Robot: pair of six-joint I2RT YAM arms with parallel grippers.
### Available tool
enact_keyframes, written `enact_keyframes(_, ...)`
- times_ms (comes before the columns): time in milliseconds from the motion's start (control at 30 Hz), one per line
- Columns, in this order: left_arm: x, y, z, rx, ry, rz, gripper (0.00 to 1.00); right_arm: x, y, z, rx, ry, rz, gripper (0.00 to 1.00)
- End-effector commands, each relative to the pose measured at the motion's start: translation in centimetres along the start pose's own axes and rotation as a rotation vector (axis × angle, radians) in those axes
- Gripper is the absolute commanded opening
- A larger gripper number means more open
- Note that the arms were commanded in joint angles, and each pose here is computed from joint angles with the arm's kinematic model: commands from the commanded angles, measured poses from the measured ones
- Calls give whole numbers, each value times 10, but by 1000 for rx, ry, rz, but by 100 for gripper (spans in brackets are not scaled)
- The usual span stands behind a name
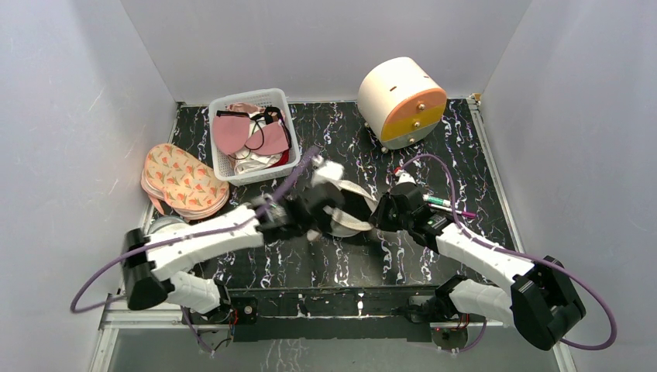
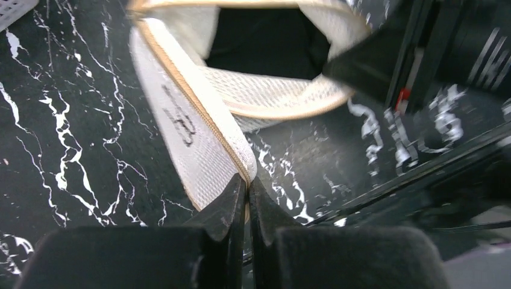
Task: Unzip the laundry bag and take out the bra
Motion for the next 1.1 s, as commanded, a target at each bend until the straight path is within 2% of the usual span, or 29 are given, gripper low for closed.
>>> enact_keyframes(0, -33, 26, 35, -193, 57, -319, 0, -7, 2, 25, -79, -79, -46, 12)
enact_keyframes(133, -40, 42, 52, -345, 98, -505, 0, -11, -3, 33, -108, -91, -75, 14)
enact_keyframes(233, -43, 53, 61, -504, 128, -740, 0, -14, -5, 42, -149, -90, -84, 17)
enact_keyframes(333, -32, 82, 49, -737, 173, -931, 0, -12, -11, 48, -186, -54, -116, 18)
enact_keyframes(400, -27, 97, 33, -885, 181, -1017, 0, -11, -14, 50, -189, -44, -122, 18)
enact_keyframes(467, -19, 111, 13, -969, 193, -956, 0, -9, -14, 53, -188, -43, -107, 18)
enact_keyframes(500, -6, 125, -6, -926, 221, -754, 0, -7, -11, 53, -191, -27, -82, 19)
enact_keyframes(567, 7, 136, -20, -874, 257, -577, 0, -4, -6, 51, -198, 6, -42, 21)
enact_keyframes(633, 18, 152, -28, -803, 280, -387, 11, -2, -3, 51, -207, 34, -18, 23)
enact_keyframes(667, 21, 165, -26, -747, 258, -264, 25, -2, -1, 52, -208, 40, -10, 25)
enact_keyframes(700, 21, 178, -21, -681, 221, -148, 32, -2, 1, 53, -209, 40, -5, 26)
enact_keyframes(767, 20, 196, -13, -609, 190, -7, 42, -4, 3, 55, -210, 34, 4, 30)
enact_keyframes(833, 17, 201, -6, -557, 170, 52, 53, -7, 5, 57, -209, 23, -1, 34)
enact_keyframes(867, 15, 200, -2, -539, 157, 56, 68, -8, 5, 58, -211, 15, -8, 37)
enact_keyframes(933, 11, 190, 5, -504, 130, 20, 79, -11, 5, 62, -217, -3, -25, 44)
enact_keyframes(1067, 6, 150, 15, -395, 82, -104, 89, -12, 10, 68, -230, -8, -24, 53)
Point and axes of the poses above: each gripper's point midway between its finger pads, its own x axis out along the fingers, its own y axis along the line the jaws close on, z = x × y, the point moved 7 cm from there along -x, back along the fingers, and after that the axes turned 2 degrees about -x, right-handed, at the moved point
